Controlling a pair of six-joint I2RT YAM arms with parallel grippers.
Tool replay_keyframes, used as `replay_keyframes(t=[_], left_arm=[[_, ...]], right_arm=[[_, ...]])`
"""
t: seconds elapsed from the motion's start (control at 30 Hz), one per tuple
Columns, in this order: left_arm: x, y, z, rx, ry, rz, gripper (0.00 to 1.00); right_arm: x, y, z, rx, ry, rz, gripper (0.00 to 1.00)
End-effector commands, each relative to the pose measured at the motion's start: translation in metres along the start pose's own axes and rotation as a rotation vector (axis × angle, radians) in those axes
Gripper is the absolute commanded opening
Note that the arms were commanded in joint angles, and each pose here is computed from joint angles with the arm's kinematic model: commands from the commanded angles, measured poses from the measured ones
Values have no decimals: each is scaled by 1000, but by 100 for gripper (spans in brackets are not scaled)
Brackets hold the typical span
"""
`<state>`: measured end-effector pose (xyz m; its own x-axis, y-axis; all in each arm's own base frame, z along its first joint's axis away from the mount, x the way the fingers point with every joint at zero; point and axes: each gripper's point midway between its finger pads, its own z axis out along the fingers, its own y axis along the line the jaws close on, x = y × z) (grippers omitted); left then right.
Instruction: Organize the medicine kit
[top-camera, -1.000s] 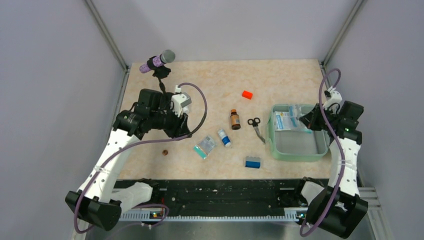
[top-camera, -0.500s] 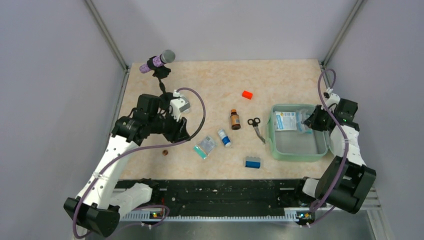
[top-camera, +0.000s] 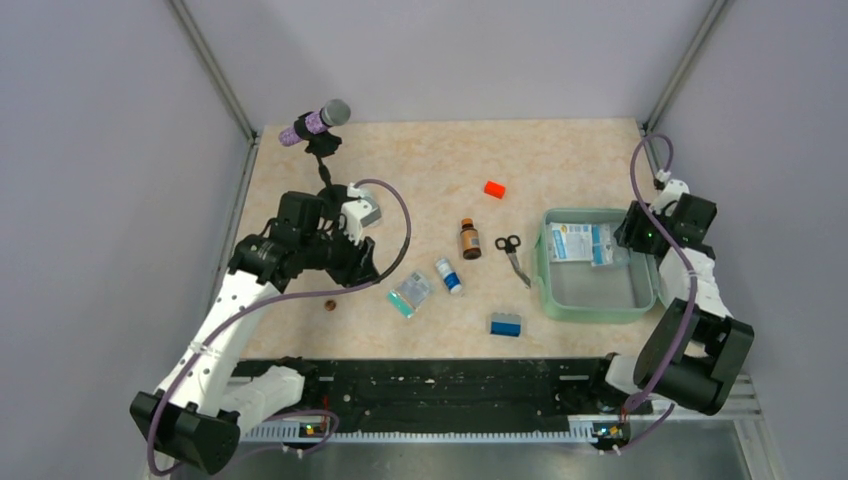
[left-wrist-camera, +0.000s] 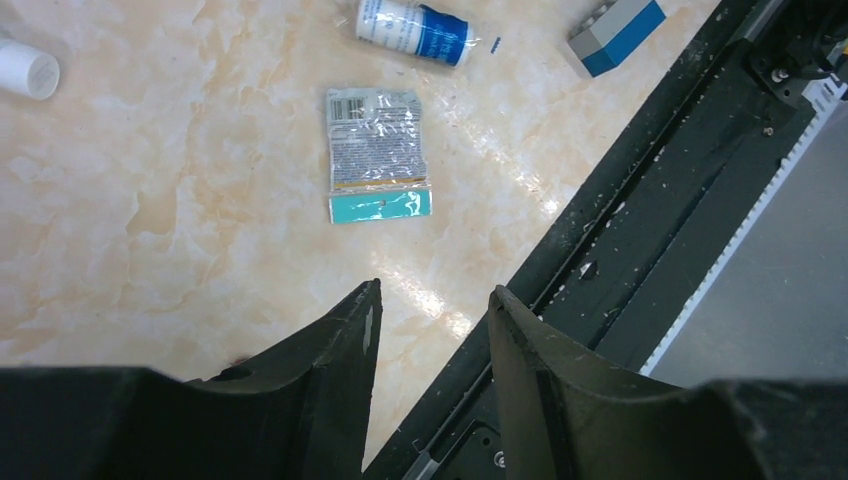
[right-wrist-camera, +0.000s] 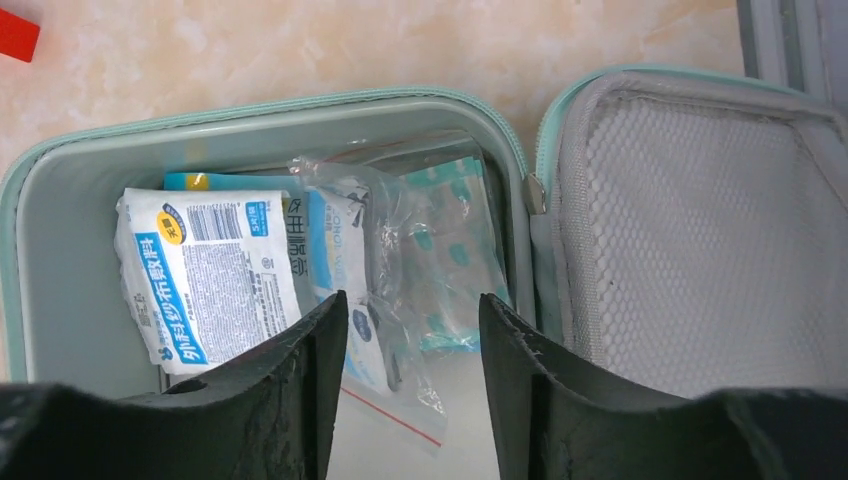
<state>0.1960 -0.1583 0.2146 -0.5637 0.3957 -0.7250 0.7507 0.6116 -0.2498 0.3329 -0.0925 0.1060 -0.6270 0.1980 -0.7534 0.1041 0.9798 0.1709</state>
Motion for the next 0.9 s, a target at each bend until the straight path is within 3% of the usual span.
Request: replay_keyframes(t=[0.0,0.2,0.43,0.63,0.87], left_arm=[[-8,21,8,-83,-22,-1,49],[7,55,31,-191,59,-37,53],[39,56,90,-155,259,19,54],[43,74,130,-253,364,188,56],[38,86,170,-303,451,65,52]], right_arm=[[-31,-5,-18,48,-127,-67,53],[-51,35,-71,-59,-281,-170,56],[-16,120,-117,-380,-346,-418,62],[8,131,-123,-408,-319,-486,64],[14,133,-130,-410,-318,-501,64]])
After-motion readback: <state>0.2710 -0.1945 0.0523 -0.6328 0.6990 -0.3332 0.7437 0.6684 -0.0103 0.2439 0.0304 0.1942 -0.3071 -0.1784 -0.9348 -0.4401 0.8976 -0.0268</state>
